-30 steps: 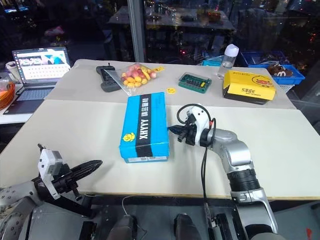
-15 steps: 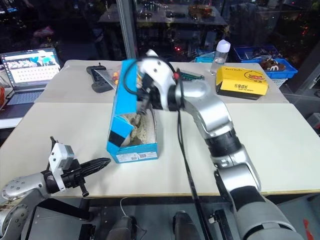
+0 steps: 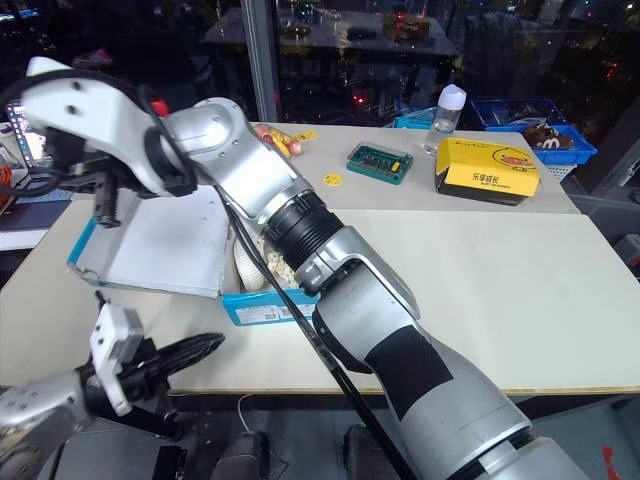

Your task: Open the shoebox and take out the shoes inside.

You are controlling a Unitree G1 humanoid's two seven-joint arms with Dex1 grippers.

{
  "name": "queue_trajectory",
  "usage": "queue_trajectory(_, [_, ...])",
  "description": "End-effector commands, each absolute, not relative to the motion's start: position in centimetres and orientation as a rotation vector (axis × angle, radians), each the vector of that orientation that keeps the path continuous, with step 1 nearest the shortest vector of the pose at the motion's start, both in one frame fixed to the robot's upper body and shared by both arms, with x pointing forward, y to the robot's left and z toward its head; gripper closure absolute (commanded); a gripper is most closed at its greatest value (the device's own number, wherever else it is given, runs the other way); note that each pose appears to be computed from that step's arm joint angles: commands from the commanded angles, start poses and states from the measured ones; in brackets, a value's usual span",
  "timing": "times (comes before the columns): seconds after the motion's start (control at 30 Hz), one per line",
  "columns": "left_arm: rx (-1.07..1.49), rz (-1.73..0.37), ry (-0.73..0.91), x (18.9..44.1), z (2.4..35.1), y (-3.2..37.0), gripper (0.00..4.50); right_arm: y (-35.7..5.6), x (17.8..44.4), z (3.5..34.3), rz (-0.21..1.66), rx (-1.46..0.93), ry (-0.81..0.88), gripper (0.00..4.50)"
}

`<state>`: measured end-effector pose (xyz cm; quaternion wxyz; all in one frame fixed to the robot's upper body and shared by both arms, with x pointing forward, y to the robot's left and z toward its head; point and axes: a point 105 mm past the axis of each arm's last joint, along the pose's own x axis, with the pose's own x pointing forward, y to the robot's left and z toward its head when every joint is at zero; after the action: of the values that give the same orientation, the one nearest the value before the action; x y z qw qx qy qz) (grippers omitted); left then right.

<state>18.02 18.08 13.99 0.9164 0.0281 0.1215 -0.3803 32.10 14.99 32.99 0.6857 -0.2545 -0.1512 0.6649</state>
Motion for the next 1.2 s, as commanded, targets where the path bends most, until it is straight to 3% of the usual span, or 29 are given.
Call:
queue_trajectory(0.03, [0.129,-0.74,0.194,17.0,16.3,18.4,4.42,11.6,34.2,33.7,1.433,-0.501,-0.347,4.5])
queue_trajectory(0.3, [0.223,-0.677,0.009,19.3,24.1,22.0,4.42,4.4,35.5,34.2,1.358,-0.398,-0.285,4.5])
queue_trajectory(0.5, [0.272,-0.81,0.111,22.7,23.5,23.0,4.42,1.6,35.8,29.3,1.324,-0.531,-0.108,4.5])
queue_trajectory(0.67, [0.312,-0.857,0.156,25.7,22.9,24.2,4.42,1.6,35.2,26.1,1.36,-0.672,-0.016,4.5])
queue_trajectory(0.7, [0.314,-0.862,0.159,26.2,22.8,24.3,4.5,1.7,35.2,25.6,1.367,-0.7,-0.003,3.95])
queue_trajectory(0.87, [0.302,-0.912,0.145,28.0,22.5,23.8,4.5,2.1,35.2,25.3,1.377,-0.757,0.032,2.5])
queue_trajectory(1.0, [0.26,-0.93,0.108,29.1,22.3,22.7,4.5,2.4,35.0,25.2,1.405,-0.801,0.046,0.96])
queue_trajectory(1.1, [0.245,-0.939,0.095,29.2,22.2,22.1,4.5,2.3,35.2,24.3,1.407,-0.843,0.078,0.06])
queue_trajectory(1.2, [0.232,-0.93,0.085,29.3,22.2,22.1,4.5,2.2,35.2,22.9,1.425,-0.908,0.121,0.06])
